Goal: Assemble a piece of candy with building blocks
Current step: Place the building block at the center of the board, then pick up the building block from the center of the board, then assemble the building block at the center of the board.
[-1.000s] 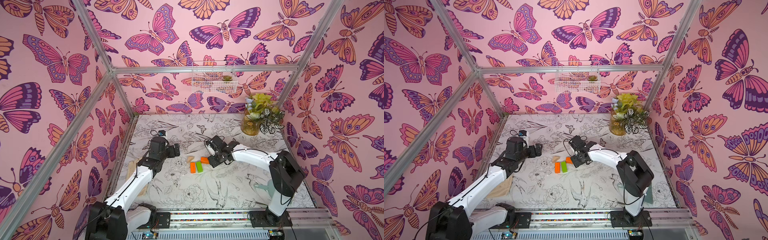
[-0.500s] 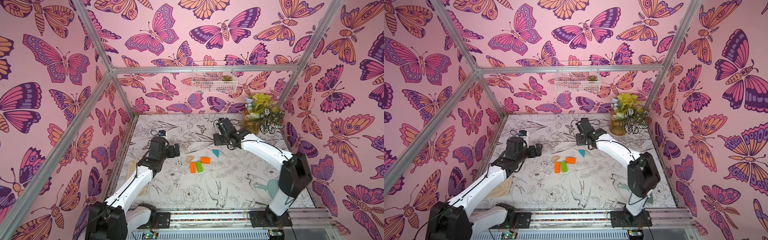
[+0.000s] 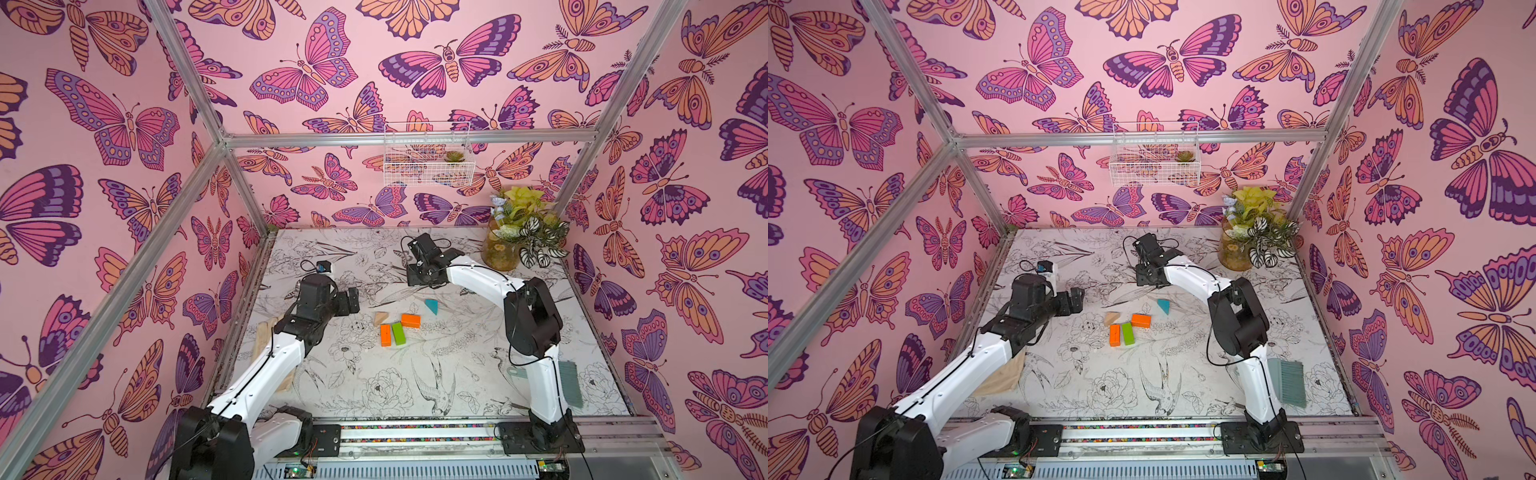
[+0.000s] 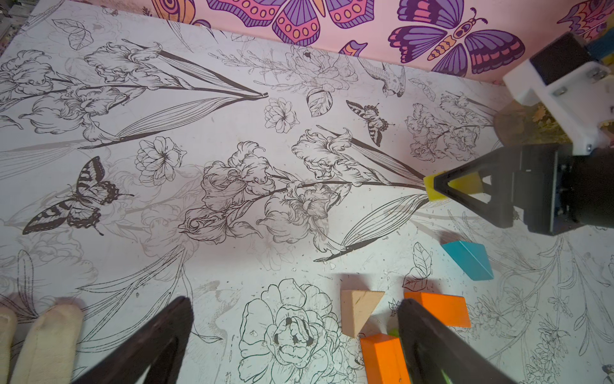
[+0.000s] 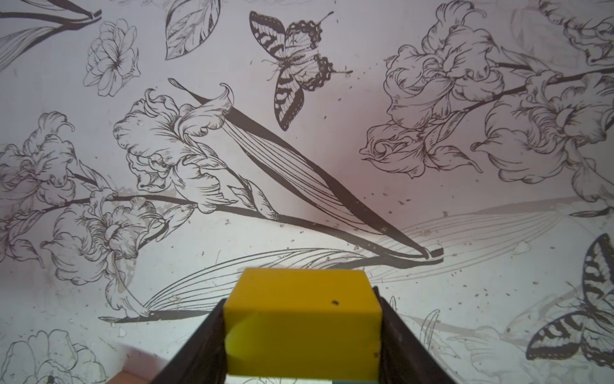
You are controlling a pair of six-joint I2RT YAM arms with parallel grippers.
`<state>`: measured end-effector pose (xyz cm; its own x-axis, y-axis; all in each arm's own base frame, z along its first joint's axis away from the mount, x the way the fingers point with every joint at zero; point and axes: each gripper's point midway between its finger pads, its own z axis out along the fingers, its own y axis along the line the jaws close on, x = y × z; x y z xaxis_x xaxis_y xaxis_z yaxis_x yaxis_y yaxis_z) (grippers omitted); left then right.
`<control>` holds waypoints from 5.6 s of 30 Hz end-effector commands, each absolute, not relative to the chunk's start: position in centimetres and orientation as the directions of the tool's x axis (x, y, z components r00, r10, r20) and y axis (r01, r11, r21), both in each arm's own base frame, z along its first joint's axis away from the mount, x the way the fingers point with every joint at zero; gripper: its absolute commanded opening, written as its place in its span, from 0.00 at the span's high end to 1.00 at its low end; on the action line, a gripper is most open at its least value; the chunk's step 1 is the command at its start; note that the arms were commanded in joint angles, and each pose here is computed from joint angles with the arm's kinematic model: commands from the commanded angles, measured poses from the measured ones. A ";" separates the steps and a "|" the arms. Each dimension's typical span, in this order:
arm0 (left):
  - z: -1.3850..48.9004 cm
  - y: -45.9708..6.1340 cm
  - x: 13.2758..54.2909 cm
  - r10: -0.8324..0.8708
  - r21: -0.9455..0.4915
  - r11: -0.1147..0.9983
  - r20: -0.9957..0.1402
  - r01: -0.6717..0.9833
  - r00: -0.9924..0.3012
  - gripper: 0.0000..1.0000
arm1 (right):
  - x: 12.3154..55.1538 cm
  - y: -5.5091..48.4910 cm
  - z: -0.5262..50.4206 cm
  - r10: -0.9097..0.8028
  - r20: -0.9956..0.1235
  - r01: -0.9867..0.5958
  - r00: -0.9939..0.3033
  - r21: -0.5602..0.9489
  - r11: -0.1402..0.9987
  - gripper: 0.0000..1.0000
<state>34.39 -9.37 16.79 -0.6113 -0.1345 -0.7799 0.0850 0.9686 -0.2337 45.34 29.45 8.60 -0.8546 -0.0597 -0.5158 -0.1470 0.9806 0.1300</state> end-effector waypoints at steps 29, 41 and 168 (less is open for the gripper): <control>15.3 -9.7 34.0 -0.166 -0.269 0.961 -0.739 0.059 -0.653 0.01 | 43.7 28.3 3.3 0.000 -0.427 -0.039 -0.904 0.082 0.996 0.32; 15.2 -9.7 33.9 -0.170 -0.274 0.960 -0.737 0.059 -0.654 0.01 | 42.3 28.6 15.0 -0.071 -0.681 -0.077 -0.729 -0.022 0.997 0.22; 12.6 -8.9 31.0 -0.221 -0.303 0.953 -0.668 -0.012 -0.711 0.02 | 38.7 26.4 2.5 -0.021 -0.283 -0.073 -0.959 0.174 0.982 0.67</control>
<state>30.70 -8.82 11.58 -0.7301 -0.2114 -0.6498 -0.0130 0.9550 -0.2962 38.64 26.69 2.74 -0.9595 0.0195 -0.2811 -0.0406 0.9776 0.2064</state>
